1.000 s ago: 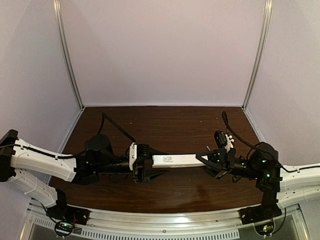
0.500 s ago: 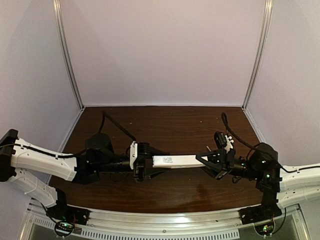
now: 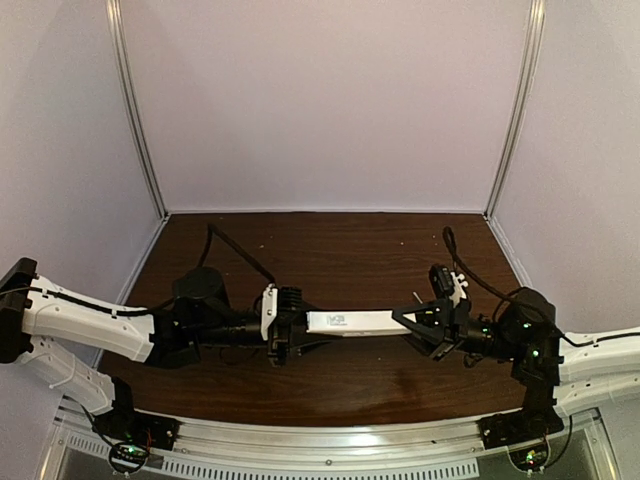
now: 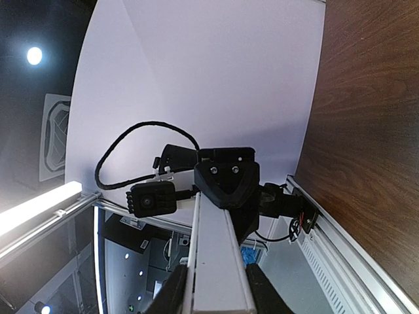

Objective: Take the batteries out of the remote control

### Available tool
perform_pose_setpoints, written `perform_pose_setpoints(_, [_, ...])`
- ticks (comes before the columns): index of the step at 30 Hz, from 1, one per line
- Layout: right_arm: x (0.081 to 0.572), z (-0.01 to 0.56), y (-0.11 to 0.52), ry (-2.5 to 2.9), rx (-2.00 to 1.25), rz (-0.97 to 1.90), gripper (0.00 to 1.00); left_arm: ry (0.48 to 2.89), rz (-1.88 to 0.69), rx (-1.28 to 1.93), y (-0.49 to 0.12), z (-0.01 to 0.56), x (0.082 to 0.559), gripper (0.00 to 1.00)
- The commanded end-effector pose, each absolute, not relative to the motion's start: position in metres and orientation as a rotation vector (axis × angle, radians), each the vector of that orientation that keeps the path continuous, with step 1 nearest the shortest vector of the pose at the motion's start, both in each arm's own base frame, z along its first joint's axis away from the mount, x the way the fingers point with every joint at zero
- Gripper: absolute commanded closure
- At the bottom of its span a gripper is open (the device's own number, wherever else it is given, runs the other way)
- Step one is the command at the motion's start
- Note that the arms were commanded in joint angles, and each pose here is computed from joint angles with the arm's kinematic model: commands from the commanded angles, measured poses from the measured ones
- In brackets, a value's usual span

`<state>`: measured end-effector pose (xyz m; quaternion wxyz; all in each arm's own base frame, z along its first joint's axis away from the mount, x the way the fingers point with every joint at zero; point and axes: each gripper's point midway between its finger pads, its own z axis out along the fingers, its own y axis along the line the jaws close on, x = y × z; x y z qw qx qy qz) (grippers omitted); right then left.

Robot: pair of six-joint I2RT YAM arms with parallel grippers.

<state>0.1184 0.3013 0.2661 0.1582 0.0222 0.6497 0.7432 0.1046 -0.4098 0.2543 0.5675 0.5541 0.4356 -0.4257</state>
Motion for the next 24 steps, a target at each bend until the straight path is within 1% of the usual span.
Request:
perform_pose_setpoints(1, [0.123,0.264,0.302,1.884,0.061,2.066,0.64,1.011,-1.030,1.266,-0.413,0.266,0.107,1.00])
perform_pose_setpoints(4, [0.123,0.265,0.302,1.901,0.048,2.038,0.51,1.040,-1.039,1.255,-0.413,0.261,0.109,1.00])
perform_pose_setpoints(9, [0.124,0.261,0.300,1.955,0.038,1.957,0.24,1.080,-1.046,1.246,-0.415,0.252,0.112,1.00])
perform_pose_setpoints(11, [0.125,0.260,0.298,1.969,0.037,1.928,0.15,1.093,-1.048,1.243,-0.416,0.249,0.113,1.00])
perform_pose_setpoints(15, [0.132,0.251,0.291,2.024,0.047,1.799,0.02,1.118,-1.050,1.230,-0.414,0.243,0.115,1.00])
perform_pose_setpoints(16, [0.134,0.247,0.288,2.042,0.051,1.750,0.01,1.124,-1.048,1.227,-0.414,0.242,0.115,1.00])
perform_pose_setpoints(21, [0.148,0.225,0.265,2.127,0.089,1.479,0.00,1.160,-1.029,1.208,-0.413,0.234,0.121,1.00])
perform_pose_setpoints(24, [0.151,0.220,0.252,2.142,0.108,1.390,0.00,1.177,-1.014,1.195,-0.412,0.232,0.124,1.00])
